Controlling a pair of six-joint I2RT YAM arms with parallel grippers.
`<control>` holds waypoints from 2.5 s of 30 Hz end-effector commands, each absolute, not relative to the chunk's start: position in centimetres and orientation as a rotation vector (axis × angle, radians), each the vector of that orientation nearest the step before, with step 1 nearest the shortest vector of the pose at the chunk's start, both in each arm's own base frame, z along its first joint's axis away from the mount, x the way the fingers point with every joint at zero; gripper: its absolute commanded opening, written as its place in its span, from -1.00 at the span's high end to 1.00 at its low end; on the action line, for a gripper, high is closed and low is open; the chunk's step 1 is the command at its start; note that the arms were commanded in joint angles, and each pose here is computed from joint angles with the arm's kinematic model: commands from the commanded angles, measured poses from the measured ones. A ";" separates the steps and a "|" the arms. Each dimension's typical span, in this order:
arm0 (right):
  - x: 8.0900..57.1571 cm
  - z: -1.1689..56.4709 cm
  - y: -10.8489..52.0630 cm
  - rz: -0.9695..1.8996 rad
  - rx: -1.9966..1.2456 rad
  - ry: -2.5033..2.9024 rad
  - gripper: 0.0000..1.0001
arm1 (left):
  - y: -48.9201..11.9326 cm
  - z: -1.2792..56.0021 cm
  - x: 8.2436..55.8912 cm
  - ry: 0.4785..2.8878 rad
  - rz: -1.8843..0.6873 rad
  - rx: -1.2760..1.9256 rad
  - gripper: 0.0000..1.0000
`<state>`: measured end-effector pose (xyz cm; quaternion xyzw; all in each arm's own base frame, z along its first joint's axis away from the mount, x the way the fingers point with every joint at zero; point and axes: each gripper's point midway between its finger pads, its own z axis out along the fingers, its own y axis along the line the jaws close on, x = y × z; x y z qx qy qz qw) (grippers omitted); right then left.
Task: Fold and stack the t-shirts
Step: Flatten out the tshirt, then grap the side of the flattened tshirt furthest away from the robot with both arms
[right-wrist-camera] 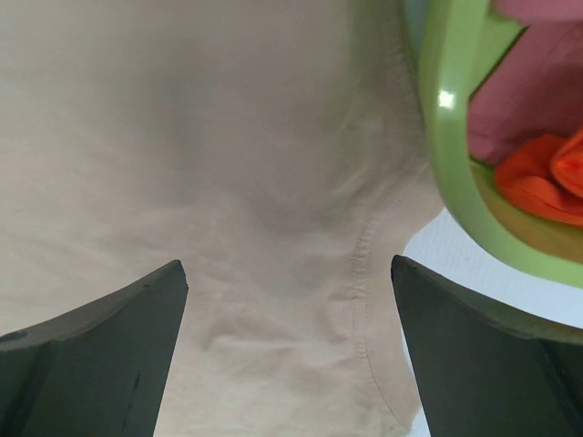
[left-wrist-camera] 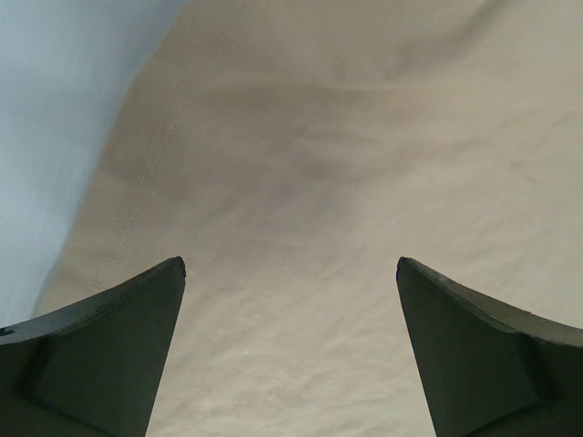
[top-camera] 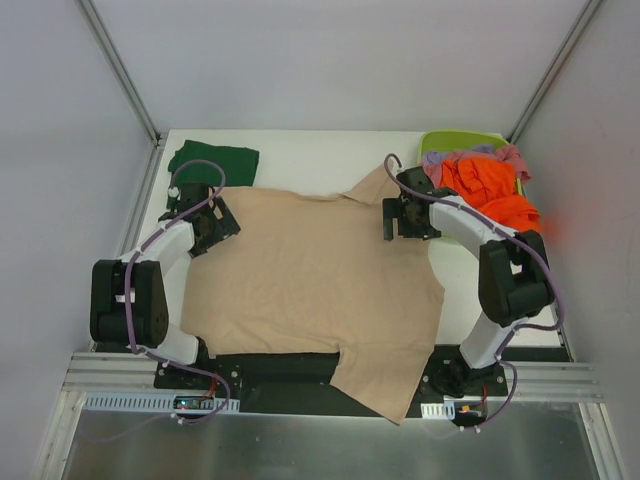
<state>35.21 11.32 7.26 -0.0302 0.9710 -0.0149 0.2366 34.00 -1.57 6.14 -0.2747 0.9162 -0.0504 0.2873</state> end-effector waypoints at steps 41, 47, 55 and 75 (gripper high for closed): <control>44.0 14.6 14.3 0.044 0.013 2.403 -0.92 | 3.2 15.9 39.7 2.218 0.043 -0.773 -0.98; 49.4 15.5 15.7 0.031 0.031 2.330 -0.92 | 4.3 16.4 44.4 2.228 0.066 -0.762 -0.82; 56.4 15.4 16.1 -0.027 0.025 2.234 -0.92 | 4.6 13.5 50.9 2.315 0.092 -0.699 -0.55; 61.9 11.2 16.0 0.107 0.047 2.201 -0.92 | 4.5 7.5 52.8 2.494 0.131 -0.692 -0.22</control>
